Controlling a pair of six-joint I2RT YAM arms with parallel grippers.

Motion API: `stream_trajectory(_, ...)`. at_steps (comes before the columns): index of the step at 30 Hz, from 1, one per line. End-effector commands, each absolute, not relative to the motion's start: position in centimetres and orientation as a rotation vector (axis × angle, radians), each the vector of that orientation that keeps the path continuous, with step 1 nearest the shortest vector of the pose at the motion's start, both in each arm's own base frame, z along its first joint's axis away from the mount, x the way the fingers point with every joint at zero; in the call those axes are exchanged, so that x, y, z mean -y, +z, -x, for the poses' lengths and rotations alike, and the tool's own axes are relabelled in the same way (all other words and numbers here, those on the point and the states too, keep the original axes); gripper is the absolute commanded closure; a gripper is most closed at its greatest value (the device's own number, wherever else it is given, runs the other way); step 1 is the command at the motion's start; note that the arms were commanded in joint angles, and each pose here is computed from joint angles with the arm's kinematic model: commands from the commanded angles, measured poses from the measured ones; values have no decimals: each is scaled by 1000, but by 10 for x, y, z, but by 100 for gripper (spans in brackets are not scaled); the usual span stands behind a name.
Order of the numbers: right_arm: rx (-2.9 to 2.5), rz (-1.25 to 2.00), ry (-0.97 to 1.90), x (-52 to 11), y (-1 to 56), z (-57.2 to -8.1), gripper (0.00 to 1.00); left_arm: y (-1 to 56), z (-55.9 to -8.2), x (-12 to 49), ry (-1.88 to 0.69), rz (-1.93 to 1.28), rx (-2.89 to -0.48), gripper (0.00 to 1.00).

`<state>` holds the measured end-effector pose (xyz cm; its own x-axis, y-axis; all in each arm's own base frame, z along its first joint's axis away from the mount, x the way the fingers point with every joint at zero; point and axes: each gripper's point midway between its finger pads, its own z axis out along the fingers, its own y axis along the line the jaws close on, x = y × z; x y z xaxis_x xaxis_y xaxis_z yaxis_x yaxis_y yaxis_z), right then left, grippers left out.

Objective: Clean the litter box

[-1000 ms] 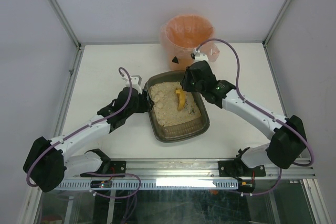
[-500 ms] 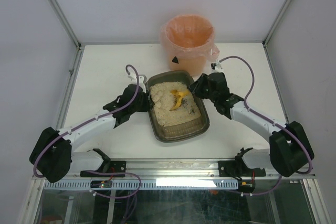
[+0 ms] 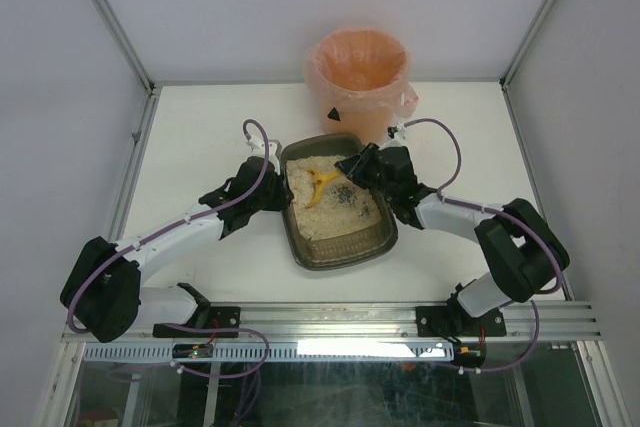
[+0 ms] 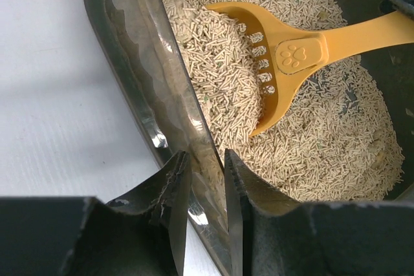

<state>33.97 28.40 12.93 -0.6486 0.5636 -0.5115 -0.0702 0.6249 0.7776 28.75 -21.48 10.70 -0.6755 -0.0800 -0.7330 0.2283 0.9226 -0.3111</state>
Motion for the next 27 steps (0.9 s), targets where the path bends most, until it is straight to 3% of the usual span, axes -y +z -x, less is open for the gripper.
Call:
stream_trajectory(1, -2232, -279, 1170, -322, 93, -288, 100, 117, -298, 231, -547, -145, -2214, 74)
stream_trajectory(4, -2233, -263, 1199, -330, 93, -285, 100, 117, -298, 232, -551, -147, -2216, 74)
stream_trajectory(12, -2233, -273, 1174, -333, 87, -285, 86, 124, -298, 230, -553, -143, -2192, 73)
stream_trajectory(17, -2202, -292, 1152, -326, 94, -287, 100, 130, -298, 228, -549, -131, -2182, 73)
stream_trajectory(22, -2138, -380, 1141, -311, 109, -289, 100, 143, -298, 222, -538, -96, -2154, 72)
stream_trajectory(27, -2098, -456, 1160, -298, 118, -290, 100, 158, -298, 217, -537, -78, -2122, 63)
